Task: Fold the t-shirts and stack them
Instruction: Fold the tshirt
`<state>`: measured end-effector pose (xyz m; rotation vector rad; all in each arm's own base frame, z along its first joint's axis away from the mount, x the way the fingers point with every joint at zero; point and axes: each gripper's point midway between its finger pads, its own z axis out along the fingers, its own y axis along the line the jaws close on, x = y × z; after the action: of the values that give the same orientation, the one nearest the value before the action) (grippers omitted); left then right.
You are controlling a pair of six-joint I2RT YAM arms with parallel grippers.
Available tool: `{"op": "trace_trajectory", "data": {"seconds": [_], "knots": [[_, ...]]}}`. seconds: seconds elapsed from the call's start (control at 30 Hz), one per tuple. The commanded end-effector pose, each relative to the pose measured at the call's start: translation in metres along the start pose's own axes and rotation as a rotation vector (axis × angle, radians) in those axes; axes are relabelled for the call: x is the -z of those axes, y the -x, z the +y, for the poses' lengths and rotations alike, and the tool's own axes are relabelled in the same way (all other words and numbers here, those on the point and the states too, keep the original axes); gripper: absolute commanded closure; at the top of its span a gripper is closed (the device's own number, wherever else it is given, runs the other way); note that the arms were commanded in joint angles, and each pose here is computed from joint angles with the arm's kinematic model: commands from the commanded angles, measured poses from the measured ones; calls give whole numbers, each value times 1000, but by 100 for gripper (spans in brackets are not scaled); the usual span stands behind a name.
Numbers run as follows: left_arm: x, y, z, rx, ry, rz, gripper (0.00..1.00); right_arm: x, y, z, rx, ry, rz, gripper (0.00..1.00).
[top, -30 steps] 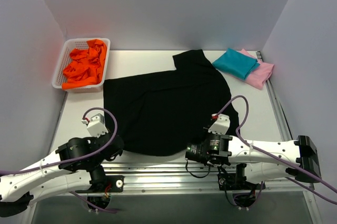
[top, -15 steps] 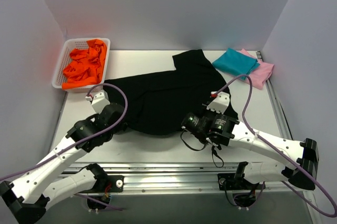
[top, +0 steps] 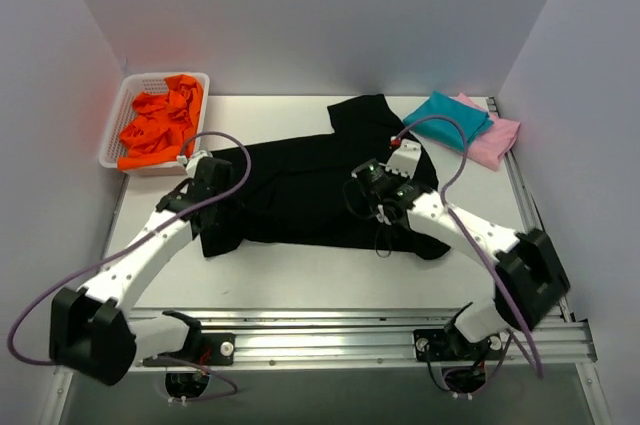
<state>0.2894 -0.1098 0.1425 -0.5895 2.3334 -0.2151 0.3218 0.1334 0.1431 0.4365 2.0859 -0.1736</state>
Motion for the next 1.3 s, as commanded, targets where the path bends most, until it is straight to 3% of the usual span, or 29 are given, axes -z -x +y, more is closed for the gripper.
{"op": "trace_trajectory", "data": {"seconds": [0.0,0.03,0.07,0.1,0.13,0.2,0.27,0.33,0.47,0.57,0.67,0.93,1.13,1.27], "knots": [[-55,8,14,9,3,80,98,-64,-25,10,63,-19,132,98],[-67,19,10,25,-13,98,98,-76,-10,20,58,-25,125,83],[-99,15,37,59,77,178,97,-89,-6,21,64,-52,133,61],[-110,17,40,81,88,220,70,-114,-24,4,116,-142,215,40],[-117,30,31,93,67,214,47,-125,2,20,94,-130,191,15],[-130,35,32,114,103,205,8,-138,9,22,113,-166,193,0],[-121,53,22,124,65,154,4,-135,32,22,105,-194,140,0],[-105,70,26,125,86,72,6,-124,51,16,88,-202,114,0],[-32,100,30,137,69,-110,6,-83,92,-8,12,-216,19,0],[5,81,33,141,24,-167,6,-63,77,-31,7,-223,25,0],[20,45,39,163,-20,-146,6,-34,67,-58,-42,-186,23,0],[8,-22,69,121,30,-7,6,-7,7,-79,-105,-23,108,0],[-12,-36,94,172,124,-21,4,-18,-19,-76,-161,146,198,0],[-27,-42,99,196,154,-9,4,-36,-31,-83,-190,144,244,0]]}}
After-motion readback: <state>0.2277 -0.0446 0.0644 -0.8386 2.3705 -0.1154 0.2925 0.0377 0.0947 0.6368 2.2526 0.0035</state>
